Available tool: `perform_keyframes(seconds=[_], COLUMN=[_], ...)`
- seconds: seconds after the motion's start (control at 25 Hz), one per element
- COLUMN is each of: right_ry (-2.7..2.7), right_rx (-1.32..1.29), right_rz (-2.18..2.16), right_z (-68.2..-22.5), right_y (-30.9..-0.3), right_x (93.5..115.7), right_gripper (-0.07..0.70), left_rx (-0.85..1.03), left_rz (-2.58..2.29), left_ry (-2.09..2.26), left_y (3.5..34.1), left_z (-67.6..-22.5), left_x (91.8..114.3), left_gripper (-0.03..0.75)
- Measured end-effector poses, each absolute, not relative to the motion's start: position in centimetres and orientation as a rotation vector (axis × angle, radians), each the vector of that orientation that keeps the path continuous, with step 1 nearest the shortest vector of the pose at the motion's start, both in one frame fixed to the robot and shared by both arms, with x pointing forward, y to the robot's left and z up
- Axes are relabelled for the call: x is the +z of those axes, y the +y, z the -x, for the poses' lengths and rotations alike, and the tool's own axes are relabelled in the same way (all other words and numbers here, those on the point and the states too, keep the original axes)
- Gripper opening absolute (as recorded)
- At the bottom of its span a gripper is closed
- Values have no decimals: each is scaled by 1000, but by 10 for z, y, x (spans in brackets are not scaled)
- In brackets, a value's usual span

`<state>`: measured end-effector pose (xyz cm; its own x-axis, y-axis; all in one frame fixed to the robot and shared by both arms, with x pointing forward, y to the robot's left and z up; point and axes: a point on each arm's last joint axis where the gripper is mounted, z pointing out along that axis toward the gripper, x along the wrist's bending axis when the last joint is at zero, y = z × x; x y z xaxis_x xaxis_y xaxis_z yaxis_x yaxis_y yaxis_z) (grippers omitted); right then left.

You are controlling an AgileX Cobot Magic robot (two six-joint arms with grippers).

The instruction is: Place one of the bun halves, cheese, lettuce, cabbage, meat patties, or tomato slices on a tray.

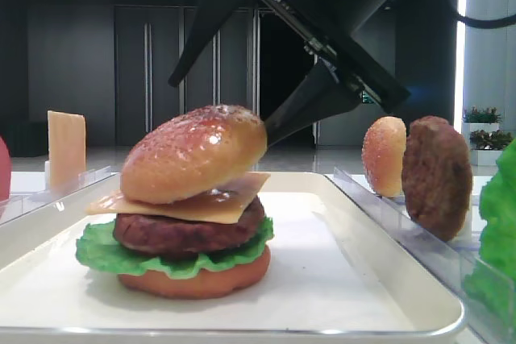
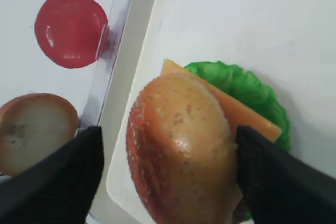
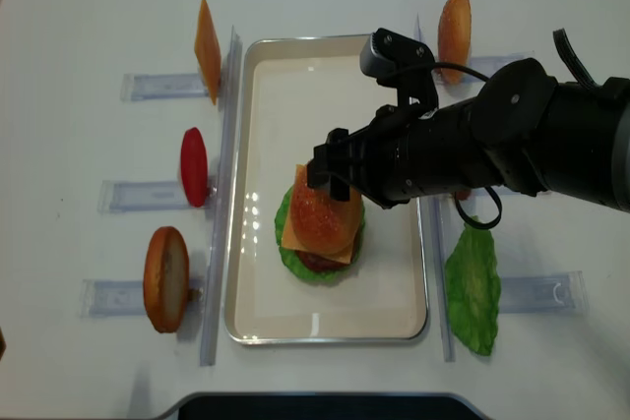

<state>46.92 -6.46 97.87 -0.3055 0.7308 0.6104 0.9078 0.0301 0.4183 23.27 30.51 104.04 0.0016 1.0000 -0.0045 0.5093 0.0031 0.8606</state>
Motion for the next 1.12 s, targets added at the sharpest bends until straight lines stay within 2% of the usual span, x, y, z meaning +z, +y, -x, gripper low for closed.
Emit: perform_keyframes(seconds=[0.44,0.76,1.12], right_ry=[-2168,-2209,-2338], right_rx=[-1075,-1096,-950], right_rz=[1697,1681,1665], right_z=[-468,-470,-471], right_y=[-69,-69,-72], right_x=[975,992,1002], right_gripper=[524,524,524], left_rx=[902,902,902], left_rz=[-1589,-1589,-1589], left_ry=[1590,1590,1590], left_y=[305,305,305], left_z=[-233,-233,-233], left_x=[1040,1040,1040], left_gripper=[0,0,0])
